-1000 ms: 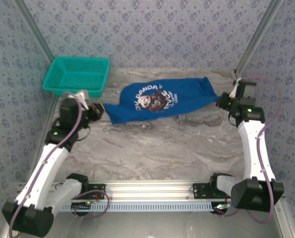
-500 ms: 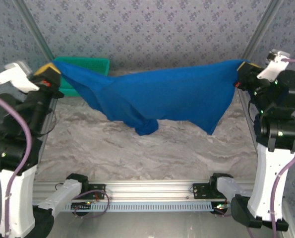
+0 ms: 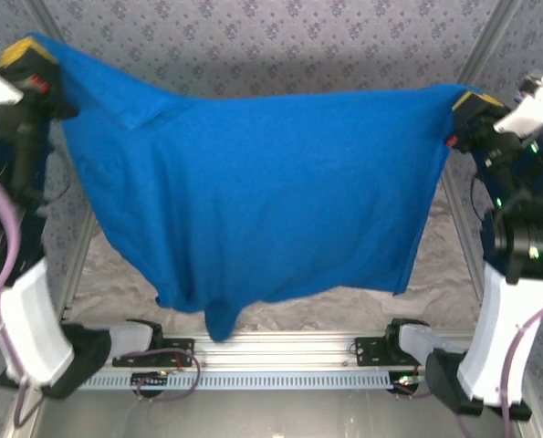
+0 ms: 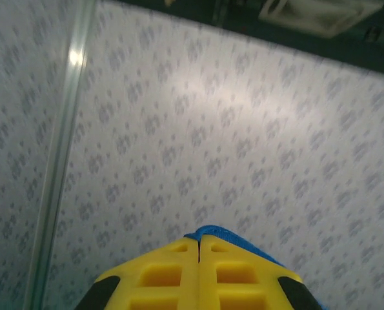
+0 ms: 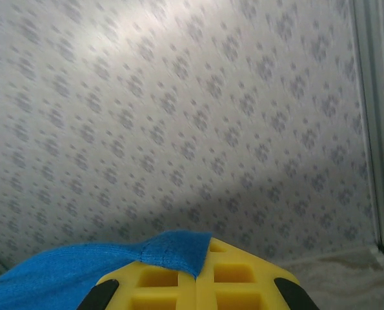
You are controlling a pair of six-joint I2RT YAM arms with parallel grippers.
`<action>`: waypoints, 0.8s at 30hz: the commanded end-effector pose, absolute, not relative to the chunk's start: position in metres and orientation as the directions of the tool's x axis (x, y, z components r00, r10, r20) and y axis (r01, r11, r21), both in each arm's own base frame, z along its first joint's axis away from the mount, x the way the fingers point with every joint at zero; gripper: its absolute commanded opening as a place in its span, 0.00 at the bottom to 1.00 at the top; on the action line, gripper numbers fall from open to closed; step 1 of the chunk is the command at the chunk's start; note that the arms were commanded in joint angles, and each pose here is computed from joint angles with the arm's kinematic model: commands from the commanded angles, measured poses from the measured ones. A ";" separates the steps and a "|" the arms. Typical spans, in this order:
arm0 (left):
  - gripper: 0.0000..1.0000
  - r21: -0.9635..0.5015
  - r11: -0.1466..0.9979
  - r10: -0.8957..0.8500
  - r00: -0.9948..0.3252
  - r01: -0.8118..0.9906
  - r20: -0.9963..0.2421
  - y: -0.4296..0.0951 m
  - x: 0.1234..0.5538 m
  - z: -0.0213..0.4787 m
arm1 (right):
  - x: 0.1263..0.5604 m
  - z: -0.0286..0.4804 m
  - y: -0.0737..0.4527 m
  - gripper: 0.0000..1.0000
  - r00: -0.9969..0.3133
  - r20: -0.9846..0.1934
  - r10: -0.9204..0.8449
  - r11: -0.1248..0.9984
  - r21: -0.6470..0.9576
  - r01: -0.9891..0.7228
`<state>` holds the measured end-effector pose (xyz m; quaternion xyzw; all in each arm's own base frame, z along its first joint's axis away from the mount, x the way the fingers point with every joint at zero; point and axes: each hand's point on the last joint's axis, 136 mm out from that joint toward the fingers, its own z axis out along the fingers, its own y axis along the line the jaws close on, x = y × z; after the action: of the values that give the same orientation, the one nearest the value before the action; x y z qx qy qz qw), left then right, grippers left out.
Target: Fold the inside-out t-shirt
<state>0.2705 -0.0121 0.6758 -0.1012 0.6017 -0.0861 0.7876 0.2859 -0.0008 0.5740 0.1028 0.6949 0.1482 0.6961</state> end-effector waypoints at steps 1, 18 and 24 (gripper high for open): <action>0.00 -0.205 0.976 -0.201 0.061 -0.072 -0.978 -0.012 0.356 0.623 | 0.347 0.547 -0.011 0.00 -0.095 -0.912 0.399 0.916 0.401 -0.001; 0.00 -0.272 0.950 -0.300 0.212 0.151 -0.930 -0.022 0.322 0.686 | 0.340 0.617 0.036 0.00 -0.027 -0.945 0.326 0.915 0.323 -0.242; 0.00 -0.275 0.945 -0.308 0.191 0.178 -0.932 -0.024 0.269 0.684 | 0.300 0.584 0.040 0.00 -0.108 -0.948 0.300 0.924 0.317 -0.216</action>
<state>0.2849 -0.0231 0.6818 -0.0566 0.6209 -0.1471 0.7679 0.3158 0.0380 0.6046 0.0365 0.6955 0.2043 0.6879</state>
